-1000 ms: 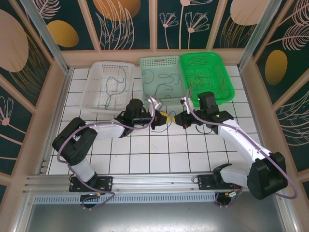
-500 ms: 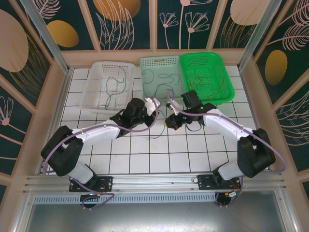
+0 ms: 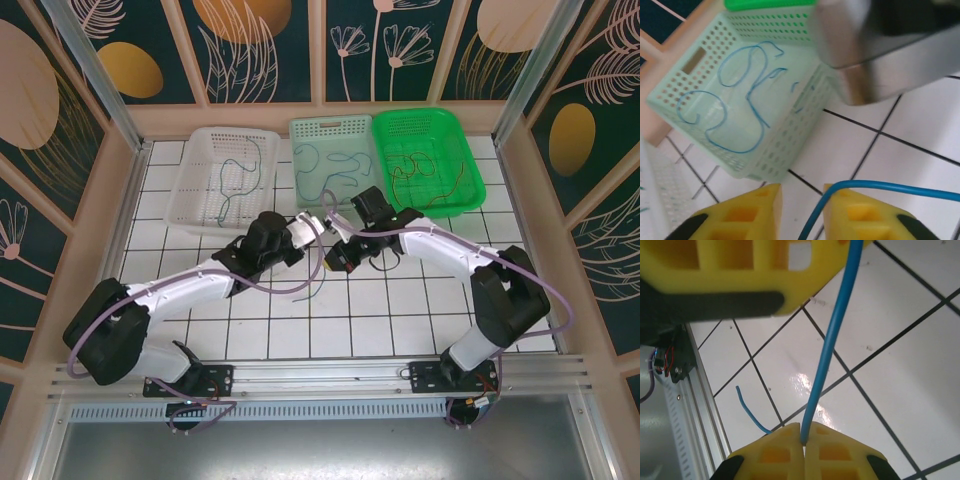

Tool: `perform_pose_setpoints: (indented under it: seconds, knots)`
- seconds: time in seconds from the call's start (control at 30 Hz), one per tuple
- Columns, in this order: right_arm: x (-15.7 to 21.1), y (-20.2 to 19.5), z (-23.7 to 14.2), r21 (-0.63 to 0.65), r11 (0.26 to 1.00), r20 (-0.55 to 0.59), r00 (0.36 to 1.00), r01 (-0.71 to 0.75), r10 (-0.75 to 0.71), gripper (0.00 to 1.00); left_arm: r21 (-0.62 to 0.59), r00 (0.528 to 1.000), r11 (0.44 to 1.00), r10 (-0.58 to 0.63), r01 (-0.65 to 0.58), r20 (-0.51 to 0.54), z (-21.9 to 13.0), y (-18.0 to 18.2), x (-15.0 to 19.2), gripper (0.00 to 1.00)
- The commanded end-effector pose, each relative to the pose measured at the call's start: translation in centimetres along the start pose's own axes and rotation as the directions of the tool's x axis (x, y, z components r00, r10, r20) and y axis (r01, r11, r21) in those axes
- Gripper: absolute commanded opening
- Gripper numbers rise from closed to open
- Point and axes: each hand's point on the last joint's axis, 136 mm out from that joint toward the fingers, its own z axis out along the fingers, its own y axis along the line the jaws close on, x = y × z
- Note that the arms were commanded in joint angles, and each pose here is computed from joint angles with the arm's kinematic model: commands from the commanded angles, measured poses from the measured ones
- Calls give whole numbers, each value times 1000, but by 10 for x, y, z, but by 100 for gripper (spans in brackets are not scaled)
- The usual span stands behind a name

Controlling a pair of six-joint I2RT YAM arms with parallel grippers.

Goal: Untangle the cables

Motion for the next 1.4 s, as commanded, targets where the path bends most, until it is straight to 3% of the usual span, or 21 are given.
perform_pose_setpoints:
  seconds: [0.0, 0.07, 0.13, 0.3, 0.5, 0.73, 0.9, 1.2, 1.23, 1.37]
  knots:
    - [41, 11, -1, -28, 994, -150, 984, -101, 96, 0, -383, 992, 919, -54, 95, 116, -28, 87, -28, 54]
    - [33, 5, -8, -2, 995, -109, 989, -101, 100, 0, -468, 986, 871, -102, 153, 134, -38, 102, -25, 67]
    - [20, -8, -20, 42, 992, -39, 992, -117, 119, 0, -533, 974, 817, -154, 221, 168, -50, 116, -24, 88]
    - [-15, -19, -57, 33, 993, 152, 983, -111, 105, 0, -628, 913, 663, -293, 407, 283, -83, 142, -18, 99]
    - [-53, -51, -90, 111, 981, 300, 946, -162, 122, 0, -534, 840, 649, -389, 542, 380, -91, 134, -19, 99]
    - [-108, -110, -129, 123, 956, 444, 876, -267, 187, 0, -488, 815, 653, -446, 580, 370, -84, 123, -8, 99]
    - [-133, -163, -123, 65, 926, 436, 846, -371, 308, 0, -468, 806, 656, -473, 592, 357, -80, 116, 0, 99]
    - [-150, -238, -93, 71, 863, 430, 796, -500, 426, 0, -442, 797, 664, -499, 604, 340, -76, 106, 10, 99]
    - [-150, -242, -91, 71, 857, 427, 792, -510, 436, 7, -436, 796, 666, -502, 605, 339, -75, 105, 10, 99]
    - [-153, -248, -96, 114, 850, 441, 792, -515, 421, 59, -435, 786, 655, -513, 618, 345, -77, 104, 14, 99]
